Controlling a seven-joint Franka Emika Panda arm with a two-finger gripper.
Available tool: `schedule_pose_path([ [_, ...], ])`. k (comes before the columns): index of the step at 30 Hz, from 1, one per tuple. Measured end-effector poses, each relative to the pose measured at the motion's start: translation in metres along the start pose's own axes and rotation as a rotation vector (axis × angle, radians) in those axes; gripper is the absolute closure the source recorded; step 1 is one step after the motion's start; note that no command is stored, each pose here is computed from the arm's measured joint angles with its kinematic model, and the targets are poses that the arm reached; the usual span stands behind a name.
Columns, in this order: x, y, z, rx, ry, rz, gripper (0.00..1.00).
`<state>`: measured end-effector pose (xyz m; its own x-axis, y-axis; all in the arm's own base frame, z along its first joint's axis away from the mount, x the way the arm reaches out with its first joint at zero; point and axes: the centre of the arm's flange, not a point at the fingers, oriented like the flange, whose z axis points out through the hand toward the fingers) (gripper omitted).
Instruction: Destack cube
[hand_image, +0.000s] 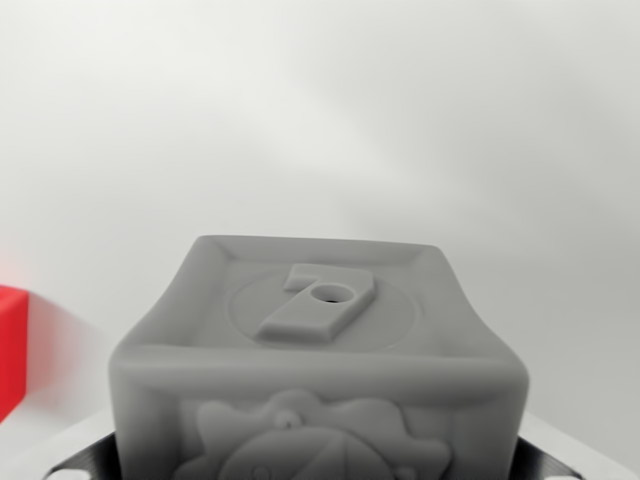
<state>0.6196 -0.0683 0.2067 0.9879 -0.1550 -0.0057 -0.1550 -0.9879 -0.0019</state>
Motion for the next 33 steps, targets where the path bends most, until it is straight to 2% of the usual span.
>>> schedule_pose_path([
  [1, 0.000, 0.000, 0.003, 0.0002, 0.0008, 0.000, 1.00],
  [6, 0.000, 0.000, 0.019, 0.0005, -0.0007, 0.000, 1.00],
  [10, 0.000, 0.000, 0.028, 0.0008, 0.0003, 0.000, 1.00],
  [15, 0.000, 0.000, 0.041, 0.0008, -0.0005, 0.000, 1.00],
  [33, 0.000, 0.001, 0.075, 0.0009, -0.0004, 0.000, 1.00],
])
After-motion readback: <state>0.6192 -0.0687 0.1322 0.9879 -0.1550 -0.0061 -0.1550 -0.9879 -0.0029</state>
